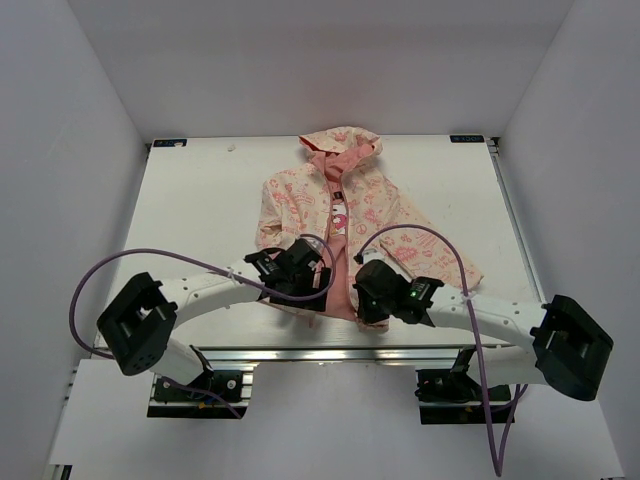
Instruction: Zip up the jacket
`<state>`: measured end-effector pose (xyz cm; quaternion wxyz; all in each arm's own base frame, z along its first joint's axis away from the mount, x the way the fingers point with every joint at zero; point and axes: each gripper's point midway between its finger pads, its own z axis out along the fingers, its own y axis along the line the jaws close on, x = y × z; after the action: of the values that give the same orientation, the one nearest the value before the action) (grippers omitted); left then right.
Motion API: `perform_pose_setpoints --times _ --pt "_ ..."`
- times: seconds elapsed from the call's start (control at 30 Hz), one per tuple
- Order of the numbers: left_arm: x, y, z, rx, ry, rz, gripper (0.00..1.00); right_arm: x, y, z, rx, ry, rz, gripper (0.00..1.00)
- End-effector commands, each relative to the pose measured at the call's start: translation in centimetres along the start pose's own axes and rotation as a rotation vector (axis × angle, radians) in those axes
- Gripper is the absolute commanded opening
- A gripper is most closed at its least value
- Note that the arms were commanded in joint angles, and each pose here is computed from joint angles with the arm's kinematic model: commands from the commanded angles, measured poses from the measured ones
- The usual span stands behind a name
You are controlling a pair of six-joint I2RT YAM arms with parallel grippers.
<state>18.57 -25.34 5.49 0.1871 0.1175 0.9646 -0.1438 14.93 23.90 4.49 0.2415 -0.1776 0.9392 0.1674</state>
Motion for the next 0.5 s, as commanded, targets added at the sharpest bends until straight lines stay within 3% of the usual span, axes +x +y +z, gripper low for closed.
perform_pose_setpoints --times 0.0,0.1,0.23,0.47 --pt "-0.4 -1.0 -0.5 0.012 -0.009 0.042 0.98 -0.3 0.6 -0.6 -0.029 -0.013 -0.007 0.00" --pt "0.4 -0.3 -0.4 -0.020 0.024 0.054 0.95 -0.4 0.4 -0.7 -0.021 -0.016 0.000 0.00" --pt "1.4 0.0 -0.2 -0.021 0.065 0.069 0.64 -0.4 0.4 -0.8 -0.024 -0.025 0.009 0.00" --pt "3.5 3.2 -0.8 -0.138 0.117 0.082 0.46 -0.3 0.2 -0.7 -0.021 -0.031 0.020 0.00"
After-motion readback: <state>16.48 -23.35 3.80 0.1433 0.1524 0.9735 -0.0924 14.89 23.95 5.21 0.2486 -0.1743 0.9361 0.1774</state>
